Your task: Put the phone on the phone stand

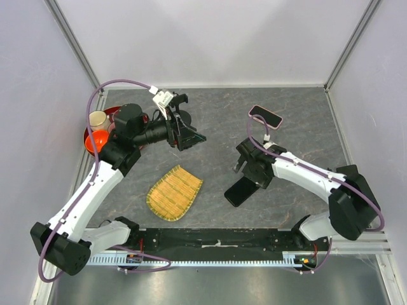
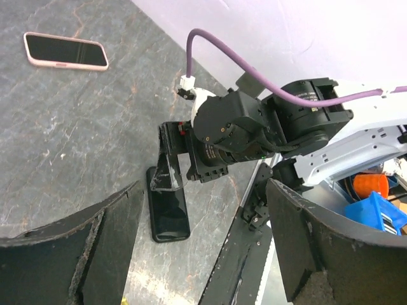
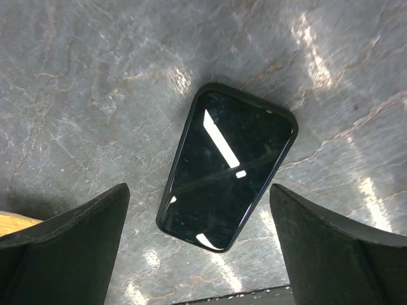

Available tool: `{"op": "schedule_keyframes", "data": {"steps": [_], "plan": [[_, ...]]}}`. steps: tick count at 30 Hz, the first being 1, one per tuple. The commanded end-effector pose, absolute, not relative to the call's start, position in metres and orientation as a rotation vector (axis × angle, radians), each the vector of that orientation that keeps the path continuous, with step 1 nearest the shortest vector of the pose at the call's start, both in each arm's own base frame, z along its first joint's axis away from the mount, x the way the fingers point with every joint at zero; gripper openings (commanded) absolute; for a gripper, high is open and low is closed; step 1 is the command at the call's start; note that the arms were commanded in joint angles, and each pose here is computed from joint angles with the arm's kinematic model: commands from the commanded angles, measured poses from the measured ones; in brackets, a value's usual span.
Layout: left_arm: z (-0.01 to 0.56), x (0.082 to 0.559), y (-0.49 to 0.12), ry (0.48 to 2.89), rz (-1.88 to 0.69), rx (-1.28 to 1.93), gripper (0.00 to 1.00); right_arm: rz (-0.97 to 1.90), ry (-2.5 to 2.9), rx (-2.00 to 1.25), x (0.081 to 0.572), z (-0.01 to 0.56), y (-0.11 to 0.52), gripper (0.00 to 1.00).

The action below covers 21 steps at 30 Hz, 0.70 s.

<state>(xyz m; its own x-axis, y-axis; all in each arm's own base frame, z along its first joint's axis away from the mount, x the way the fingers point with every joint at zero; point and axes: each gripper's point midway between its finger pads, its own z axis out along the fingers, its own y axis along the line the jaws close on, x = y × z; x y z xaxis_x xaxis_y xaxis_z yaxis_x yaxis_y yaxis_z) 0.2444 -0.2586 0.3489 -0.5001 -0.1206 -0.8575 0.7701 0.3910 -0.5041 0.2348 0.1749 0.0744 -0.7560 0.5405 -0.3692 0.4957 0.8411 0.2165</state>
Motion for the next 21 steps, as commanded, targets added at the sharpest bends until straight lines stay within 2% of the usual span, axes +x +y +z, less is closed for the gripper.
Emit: {"op": "schedule_keyframes", "data": {"steps": [1,8,21], "plan": [[0.319,0.251,-0.251,1.797,-1.181,0.566,0.84,0.174,2.635,1.014,0.223,0.057,0.188,0.98],[0.315,0.250,-0.243,1.800,-1.117,0.595,0.84,0.072,2.717,1.091,0.200,0.035,0.194,0.98],[0.318,0.243,-0.246,1.792,-1.165,0.610,0.84,0.073,2.662,1.197,0.201,0.037,0.197,0.98]]}}
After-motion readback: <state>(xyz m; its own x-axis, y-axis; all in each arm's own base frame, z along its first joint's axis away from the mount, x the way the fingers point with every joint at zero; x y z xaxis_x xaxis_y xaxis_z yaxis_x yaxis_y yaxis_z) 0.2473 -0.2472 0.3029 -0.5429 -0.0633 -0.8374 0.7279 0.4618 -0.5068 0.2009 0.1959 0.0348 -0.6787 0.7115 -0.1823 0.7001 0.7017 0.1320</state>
